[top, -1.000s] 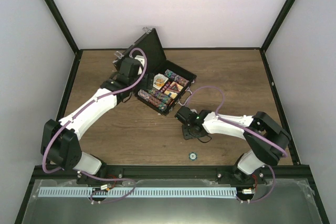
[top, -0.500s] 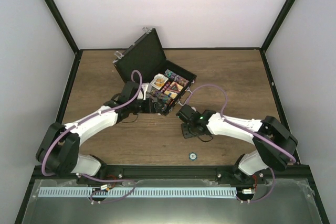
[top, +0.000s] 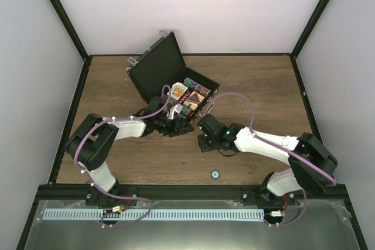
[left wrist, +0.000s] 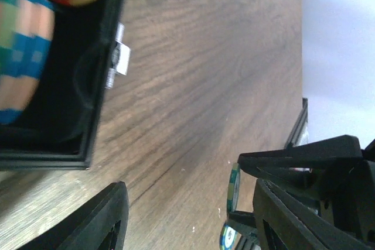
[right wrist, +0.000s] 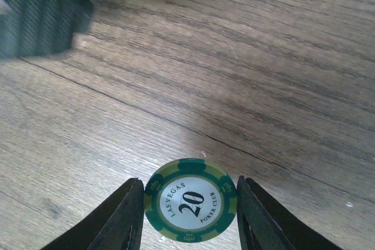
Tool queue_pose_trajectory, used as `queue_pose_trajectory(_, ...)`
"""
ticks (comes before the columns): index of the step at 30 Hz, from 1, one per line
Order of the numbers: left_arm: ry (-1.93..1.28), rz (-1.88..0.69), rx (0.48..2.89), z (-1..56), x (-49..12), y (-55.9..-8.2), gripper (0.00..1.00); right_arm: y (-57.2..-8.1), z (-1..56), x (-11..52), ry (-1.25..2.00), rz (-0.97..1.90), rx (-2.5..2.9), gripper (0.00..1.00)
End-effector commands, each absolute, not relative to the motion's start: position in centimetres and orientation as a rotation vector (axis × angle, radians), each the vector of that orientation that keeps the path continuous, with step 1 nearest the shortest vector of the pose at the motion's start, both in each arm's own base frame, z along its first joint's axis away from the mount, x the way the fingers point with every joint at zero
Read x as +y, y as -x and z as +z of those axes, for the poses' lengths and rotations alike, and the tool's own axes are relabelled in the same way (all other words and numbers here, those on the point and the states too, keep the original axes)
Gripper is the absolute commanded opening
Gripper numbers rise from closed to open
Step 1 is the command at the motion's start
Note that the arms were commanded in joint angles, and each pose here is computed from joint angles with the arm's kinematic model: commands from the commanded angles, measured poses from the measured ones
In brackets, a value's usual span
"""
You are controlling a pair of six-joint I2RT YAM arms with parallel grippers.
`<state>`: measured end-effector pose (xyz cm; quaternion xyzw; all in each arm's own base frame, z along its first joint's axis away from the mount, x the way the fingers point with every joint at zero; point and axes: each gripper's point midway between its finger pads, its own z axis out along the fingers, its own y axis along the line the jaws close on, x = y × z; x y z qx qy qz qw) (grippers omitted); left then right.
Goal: Pack up texas hold em set
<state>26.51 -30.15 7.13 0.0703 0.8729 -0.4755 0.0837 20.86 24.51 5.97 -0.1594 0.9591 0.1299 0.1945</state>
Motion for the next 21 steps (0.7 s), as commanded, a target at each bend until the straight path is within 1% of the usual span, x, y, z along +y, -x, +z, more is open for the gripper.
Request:
queue_pose_trajectory(1,-0.336,-1.607,2.541,8.7,-32.6,-25.9,0.60,-21.0,7.0,25.9,0.495,0.444,2.630,0.44)
queue_pose_trajectory(7,-0.402,-1.697,2.570,7.7,-33.9,-24.8,0.55,-21.2,7.5,26.6,0.514,0.477,2.605,0.44)
queue_pose_trajectory(14,-0.427,-1.769,2.602,7.3,-35.1,-23.8,0.51,-21.2,7.5,26.7,0.521,0.484,2.601,0.44)
queue_pose_trajectory(16,-0.438,-1.774,2.610,7.1,-35.4,-23.5,0.49,-21.2,7.6,26.7,0.519,0.484,2.598,0.44)
queue_pose_trajectory(21,-0.460,-1.794,2.618,6.9,-35.8,-22.8,0.37,-21.3,7.5,26.7,0.520,0.482,2.596,0.44)
